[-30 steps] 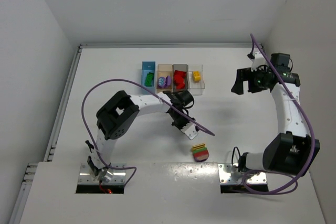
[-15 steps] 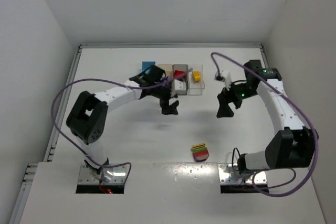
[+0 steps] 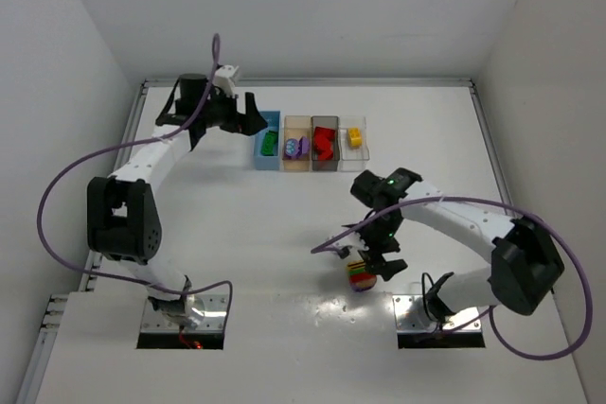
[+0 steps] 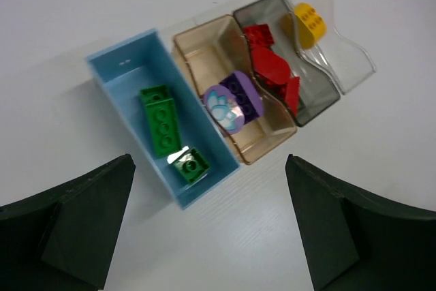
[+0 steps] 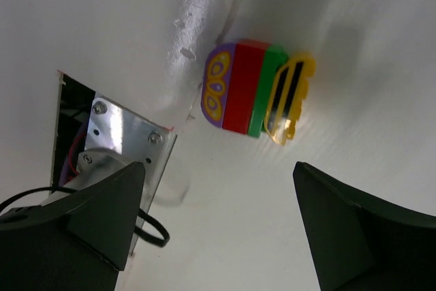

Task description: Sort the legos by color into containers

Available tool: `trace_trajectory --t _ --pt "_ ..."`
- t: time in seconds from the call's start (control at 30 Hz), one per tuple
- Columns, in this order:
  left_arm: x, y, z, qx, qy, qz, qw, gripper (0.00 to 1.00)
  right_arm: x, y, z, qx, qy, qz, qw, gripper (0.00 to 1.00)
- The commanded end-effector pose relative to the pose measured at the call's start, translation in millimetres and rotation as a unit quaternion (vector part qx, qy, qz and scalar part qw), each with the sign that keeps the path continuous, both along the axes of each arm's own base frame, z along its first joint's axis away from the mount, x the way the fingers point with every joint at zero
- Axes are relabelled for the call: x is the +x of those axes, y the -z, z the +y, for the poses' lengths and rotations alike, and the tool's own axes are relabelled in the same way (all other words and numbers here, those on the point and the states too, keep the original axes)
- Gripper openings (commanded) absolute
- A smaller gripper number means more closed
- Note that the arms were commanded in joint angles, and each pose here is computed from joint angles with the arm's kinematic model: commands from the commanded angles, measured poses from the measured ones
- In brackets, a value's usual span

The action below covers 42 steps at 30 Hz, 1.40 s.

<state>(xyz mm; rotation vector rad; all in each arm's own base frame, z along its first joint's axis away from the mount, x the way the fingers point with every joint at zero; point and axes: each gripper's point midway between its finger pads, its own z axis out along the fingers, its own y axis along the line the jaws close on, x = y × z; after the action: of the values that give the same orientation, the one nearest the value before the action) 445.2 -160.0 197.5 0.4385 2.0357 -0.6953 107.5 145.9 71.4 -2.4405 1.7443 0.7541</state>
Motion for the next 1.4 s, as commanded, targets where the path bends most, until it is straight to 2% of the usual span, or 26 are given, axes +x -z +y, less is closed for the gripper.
trace_trajectory --t 0.0,0.07,0.17,0.2,0.27,0.37,0.8,0.93,1.0,1.03,1.07,1.13,1.17,1.23,1.37 --pt "-5.7 -33.8 23.8 -0.025 -0.051 -0.009 0.998 1.00 -4.1 18.2 20.4 0.002 -0.025 0.003 1.000 0.89" --pt "-9.2 -42.2 41.7 -0.020 -0.070 -0.024 0.997 1.00 -9.2 29.1 33.0 -0.003 -0.028 0.005 1.000 0.89" --pt "-18.1 -41.4 55.8 -0.010 -0.080 -0.032 0.996 1.00 -13.2 40.2 38.7 -0.031 0.010 0.011 0.999 0.89" --pt "-20.7 -41.0 56.3 -0.007 -0.078 -0.036 0.996 1.00 -12.9 48.6 41.6 -0.044 0.034 0.014 0.998 0.89" --pt "-24.2 -31.9 58.3 0.001 -0.079 -0.033 0.996 1.00 -16.8 55.4 42.8 -0.058 0.037 0.012 0.998 0.95" --pt "-29.9 -29.0 58.8 0.004 -0.077 -0.036 0.996 1.00 -18.0 65.4 45.1 -0.064 0.052 -0.004 0.997 0.97" --pt "-24.5 -23.4 56.5 -0.001 -0.072 -0.043 0.997 1.00 -2.5 84.1 22.4 -0.093 0.099 -0.076 0.988 1.00" --pt "-22.7 -21.1 53.1 -0.002 -0.073 -0.040 0.997 1.00 5.4 87.2 22.4 -0.091 0.130 -0.093 0.983 0.90" --pt "-23.7 -24.8 53.1 -0.002 -0.073 -0.045 0.996 1.00 7.2 88.9 25.4 -0.088 0.136 -0.094 0.982 0.77" --pt "-24.9 -22.5 49.3 -0.002 -0.068 -0.045 0.997 1.00 7.2 88.9 25.4 -0.088 0.136 -0.094 0.982 0.68" --pt "-25.4 -27.1 50.7 -0.001 -0.072 -0.051 0.996 1.00 8.8 88.9 24.3 -0.089 0.141 -0.094 0.982 0.52" --pt "-29.6 -28.2 46.3 -0.009 -0.072 -0.047 0.996 1.00 13.6 80.5 35.2 -0.071 0.146 -0.087 0.983 0.32" --pt "-35.7 -30.0 42.4 -0.021 -0.064 -0.042 0.997 1.00 19.5 74.0 40.9 -0.055 0.155 -0.087 0.983 0.16" --pt "-44.7 -23.0 36.7 -0.054 -0.071 -0.006 0.996 1.00 36.2 54.4 57.0 -0.028 0.193 -0.077 0.978 0.04" --pt "-71.1 -16.3 26.9 -0.107 -0.075 0.046 0.990 1.00 98.3 0.7 97.9 0.064 0.270 -0.105 0.955 0.02"
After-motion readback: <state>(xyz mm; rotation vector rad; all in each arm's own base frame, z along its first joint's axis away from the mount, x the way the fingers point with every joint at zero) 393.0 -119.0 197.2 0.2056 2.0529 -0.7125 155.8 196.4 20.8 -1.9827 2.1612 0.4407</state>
